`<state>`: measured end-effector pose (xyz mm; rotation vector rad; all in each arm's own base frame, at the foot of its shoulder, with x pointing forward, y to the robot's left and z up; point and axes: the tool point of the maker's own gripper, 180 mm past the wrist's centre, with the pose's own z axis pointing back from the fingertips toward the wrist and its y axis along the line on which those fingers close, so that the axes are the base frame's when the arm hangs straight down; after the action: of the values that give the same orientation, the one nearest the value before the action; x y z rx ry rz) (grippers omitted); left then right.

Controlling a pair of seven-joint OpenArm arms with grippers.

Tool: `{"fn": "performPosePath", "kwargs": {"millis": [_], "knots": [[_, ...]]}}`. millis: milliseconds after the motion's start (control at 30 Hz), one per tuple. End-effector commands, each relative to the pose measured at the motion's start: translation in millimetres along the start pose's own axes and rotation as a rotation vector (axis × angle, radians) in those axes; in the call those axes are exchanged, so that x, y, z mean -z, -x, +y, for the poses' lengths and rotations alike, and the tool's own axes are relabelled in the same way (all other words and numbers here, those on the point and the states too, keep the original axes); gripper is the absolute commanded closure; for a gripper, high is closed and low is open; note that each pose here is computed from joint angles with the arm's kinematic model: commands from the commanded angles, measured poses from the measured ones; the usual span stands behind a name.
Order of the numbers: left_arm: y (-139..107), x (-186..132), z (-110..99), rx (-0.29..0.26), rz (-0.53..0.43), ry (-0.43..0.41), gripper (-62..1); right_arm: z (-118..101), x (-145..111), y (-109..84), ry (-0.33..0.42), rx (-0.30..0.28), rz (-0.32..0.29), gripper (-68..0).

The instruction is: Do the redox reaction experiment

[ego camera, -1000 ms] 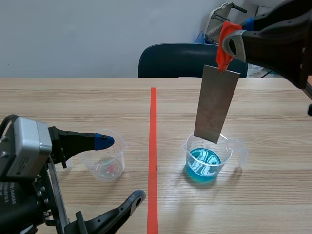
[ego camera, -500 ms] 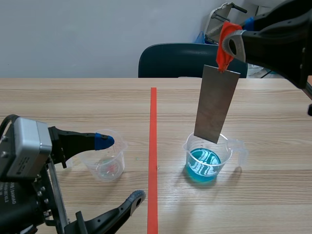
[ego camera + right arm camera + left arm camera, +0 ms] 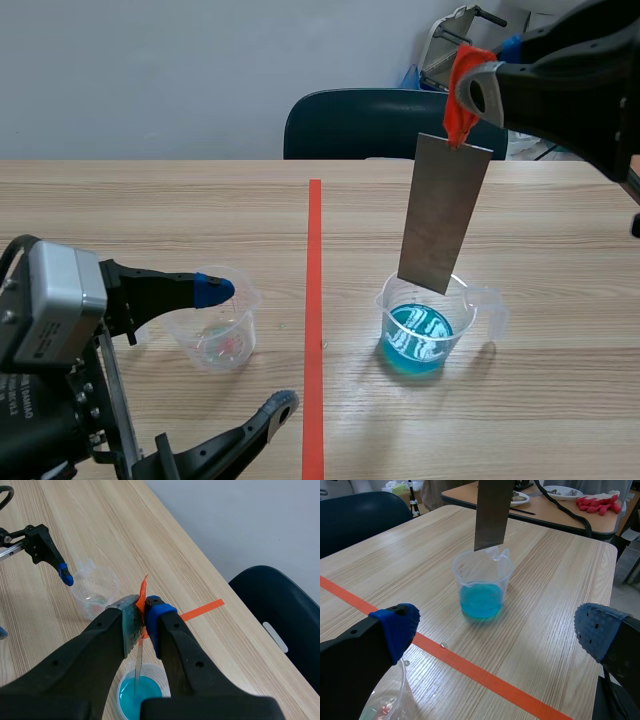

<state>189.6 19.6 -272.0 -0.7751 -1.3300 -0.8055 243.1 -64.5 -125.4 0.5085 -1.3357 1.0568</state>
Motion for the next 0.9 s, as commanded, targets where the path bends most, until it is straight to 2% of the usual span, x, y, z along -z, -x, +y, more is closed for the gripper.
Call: {"fn": "performPosePath", "kwargs": {"millis": [0, 467, 600, 633, 733, 767, 800, 867], "knots": [[-10.3, 3.4, -2.5, -0.003, -0.036, 0.007, -62.3, -1.6, -1.7, -9.4, 0.0, -0.017, -0.03, -0.6], [-12.8, 3.5, -3.5, -0.007, -0.05, 0.013, -62.3, -1.6, -1.7, -10.1, -0.001, -0.017, -0.034, -0.6], [-13.3, 4.2, 1.2, 0.004, -0.053, -0.016, -62.3, -1.6, -1.7, -10.0, 0.0, -0.017, -0.034, -0.6], [-13.6, 4.3, 1.4, 0.005, -0.054, -0.016, -58.7, -1.6, -1.7, -10.0, 0.0, -0.017, -0.034, -0.6], [-13.8, 4.4, 1.8, 0.007, -0.055, -0.016, -17.6, -1.6, -1.7, -10.1, 0.0, -0.017, -0.034, -0.6], [-13.9, 4.4, 1.8, 0.007, -0.055, -0.016, -6.5, -1.6, -1.7, -10.1, 0.0, -0.017, -0.034, -0.6], [-14.2, 4.4, 1.8, 0.006, -0.057, -0.016, -0.6, -1.6, -1.7, -10.1, 0.0, -0.017, -0.034, -0.6], [-20.1, 4.1, 1.7, 0.007, -0.089, -0.015, -1.7, -1.6, -1.7, -10.0, 0.0, -0.017, -0.034, -0.6]]}}
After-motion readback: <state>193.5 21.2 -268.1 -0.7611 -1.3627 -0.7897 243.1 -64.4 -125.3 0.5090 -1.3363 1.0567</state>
